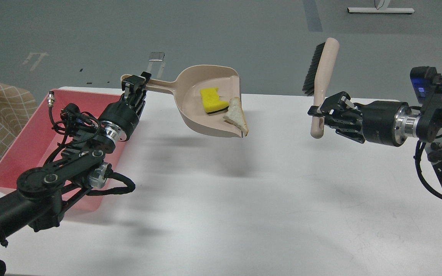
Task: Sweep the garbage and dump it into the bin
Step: 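Lift the dustpan with the left gripper over the pink bin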
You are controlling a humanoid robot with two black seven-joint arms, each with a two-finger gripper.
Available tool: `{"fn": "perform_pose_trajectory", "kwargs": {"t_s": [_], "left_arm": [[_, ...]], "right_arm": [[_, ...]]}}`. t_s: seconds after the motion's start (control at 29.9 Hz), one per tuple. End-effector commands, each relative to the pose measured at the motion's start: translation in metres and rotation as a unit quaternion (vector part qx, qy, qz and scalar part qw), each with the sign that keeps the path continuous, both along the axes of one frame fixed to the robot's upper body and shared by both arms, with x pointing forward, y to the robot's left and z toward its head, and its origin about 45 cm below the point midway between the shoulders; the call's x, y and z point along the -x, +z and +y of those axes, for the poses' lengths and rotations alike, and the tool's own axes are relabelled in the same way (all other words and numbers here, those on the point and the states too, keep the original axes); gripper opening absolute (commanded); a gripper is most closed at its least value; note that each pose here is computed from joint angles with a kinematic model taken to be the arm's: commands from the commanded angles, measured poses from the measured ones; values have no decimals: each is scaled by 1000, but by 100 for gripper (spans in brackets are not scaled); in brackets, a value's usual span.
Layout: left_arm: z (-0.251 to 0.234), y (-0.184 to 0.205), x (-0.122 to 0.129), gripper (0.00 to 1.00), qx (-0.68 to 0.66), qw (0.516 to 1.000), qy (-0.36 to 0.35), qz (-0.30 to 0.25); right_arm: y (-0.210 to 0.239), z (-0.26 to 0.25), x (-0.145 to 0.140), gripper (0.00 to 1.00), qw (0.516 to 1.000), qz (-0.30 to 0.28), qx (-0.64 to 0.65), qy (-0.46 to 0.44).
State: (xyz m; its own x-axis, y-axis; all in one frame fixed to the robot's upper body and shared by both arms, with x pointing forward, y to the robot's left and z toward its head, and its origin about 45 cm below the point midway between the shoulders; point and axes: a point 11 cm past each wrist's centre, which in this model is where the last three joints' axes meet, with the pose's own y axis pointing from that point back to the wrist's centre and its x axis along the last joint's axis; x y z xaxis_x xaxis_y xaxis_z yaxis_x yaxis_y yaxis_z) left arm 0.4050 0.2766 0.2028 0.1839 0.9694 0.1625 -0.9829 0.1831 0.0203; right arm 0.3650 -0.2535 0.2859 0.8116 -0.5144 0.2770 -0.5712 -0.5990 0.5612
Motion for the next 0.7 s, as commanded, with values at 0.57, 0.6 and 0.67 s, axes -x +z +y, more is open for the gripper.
{"fn": "perform_pose_trajectory", "kwargs": {"t_s": [0.57,0.6,0.67], "left_arm": [[59,52,3,0,-14,1000,-6,-25],[65,57,5,0,-17,1000,-4,-26],[72,61,8,0,-22,999,-3,-25]], "right_arm": [[-24,-10,7,0,999,30,-3,-17],[-24,-10,8,0,999,30,-3,-17],[-24,-9,8,0,999,31,-3,-17]]}}
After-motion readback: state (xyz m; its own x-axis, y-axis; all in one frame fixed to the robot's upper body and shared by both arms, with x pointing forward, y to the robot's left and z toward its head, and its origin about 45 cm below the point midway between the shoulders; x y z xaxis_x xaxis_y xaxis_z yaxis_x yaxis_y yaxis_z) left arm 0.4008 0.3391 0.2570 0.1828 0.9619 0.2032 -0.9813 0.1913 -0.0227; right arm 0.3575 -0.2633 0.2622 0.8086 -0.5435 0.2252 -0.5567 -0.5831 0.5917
